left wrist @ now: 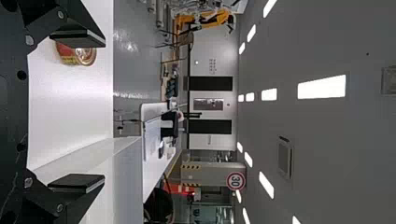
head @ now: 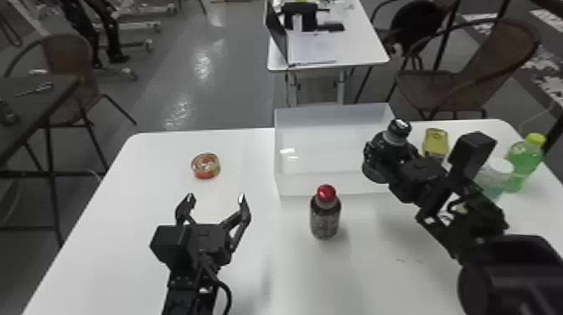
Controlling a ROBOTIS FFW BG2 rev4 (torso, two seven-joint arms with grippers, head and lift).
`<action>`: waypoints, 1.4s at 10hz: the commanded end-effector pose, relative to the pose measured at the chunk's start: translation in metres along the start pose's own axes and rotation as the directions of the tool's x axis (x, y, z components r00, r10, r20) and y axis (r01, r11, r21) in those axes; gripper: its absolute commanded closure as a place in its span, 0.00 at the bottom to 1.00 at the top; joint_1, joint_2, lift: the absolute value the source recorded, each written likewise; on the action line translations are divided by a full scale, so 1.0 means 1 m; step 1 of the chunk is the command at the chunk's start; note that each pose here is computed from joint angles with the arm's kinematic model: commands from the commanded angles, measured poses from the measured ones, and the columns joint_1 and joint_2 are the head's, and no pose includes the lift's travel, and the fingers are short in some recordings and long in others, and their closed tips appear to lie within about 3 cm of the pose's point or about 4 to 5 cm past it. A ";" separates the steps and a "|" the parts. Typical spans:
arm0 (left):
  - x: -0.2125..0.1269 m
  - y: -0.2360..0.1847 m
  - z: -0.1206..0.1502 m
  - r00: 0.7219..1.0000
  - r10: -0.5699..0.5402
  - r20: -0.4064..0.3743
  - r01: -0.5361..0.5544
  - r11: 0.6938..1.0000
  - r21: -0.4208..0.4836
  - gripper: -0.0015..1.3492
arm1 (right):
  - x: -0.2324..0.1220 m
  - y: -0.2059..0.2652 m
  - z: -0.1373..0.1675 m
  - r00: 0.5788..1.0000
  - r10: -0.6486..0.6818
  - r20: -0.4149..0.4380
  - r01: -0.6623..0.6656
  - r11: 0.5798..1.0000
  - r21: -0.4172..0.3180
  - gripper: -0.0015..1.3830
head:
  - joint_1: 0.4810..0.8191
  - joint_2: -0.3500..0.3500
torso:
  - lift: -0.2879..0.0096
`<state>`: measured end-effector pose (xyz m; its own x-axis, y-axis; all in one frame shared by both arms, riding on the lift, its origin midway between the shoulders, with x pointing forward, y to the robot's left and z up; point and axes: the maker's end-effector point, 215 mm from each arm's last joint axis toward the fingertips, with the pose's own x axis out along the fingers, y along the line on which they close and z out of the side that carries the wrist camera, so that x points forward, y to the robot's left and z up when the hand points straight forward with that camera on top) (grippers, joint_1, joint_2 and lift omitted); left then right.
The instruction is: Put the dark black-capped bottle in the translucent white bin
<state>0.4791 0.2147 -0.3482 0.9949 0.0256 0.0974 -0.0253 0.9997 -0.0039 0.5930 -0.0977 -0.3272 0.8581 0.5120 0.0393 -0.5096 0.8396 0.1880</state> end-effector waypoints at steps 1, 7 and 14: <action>0.000 -0.001 -0.001 1.000 -0.001 -0.004 0.001 1.000 0.000 0.19 | 0.020 -0.009 0.010 1.000 0.017 0.018 -0.017 1.000 -0.013 0.54 | 0.63 0.67 | 0.65; -0.001 0.002 -0.006 1.000 0.002 -0.017 -0.002 1.000 -0.010 0.19 | 0.053 -0.053 -0.015 0.996 0.093 -0.019 -0.093 0.995 -0.026 0.51 | 0.63 0.66 | 0.65; -0.001 0.003 -0.011 1.000 -0.006 -0.030 0.005 1.000 -0.010 0.19 | 0.049 -0.083 -0.020 0.998 0.066 -0.022 -0.066 0.998 -0.015 0.00 | 0.63 0.61 | 0.65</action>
<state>0.4787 0.2173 -0.3593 0.9976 0.0178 0.0672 -0.0170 0.9998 -0.0132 0.6764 -0.1396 -0.3605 0.8212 0.5699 0.0271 -0.5659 0.8074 0.1671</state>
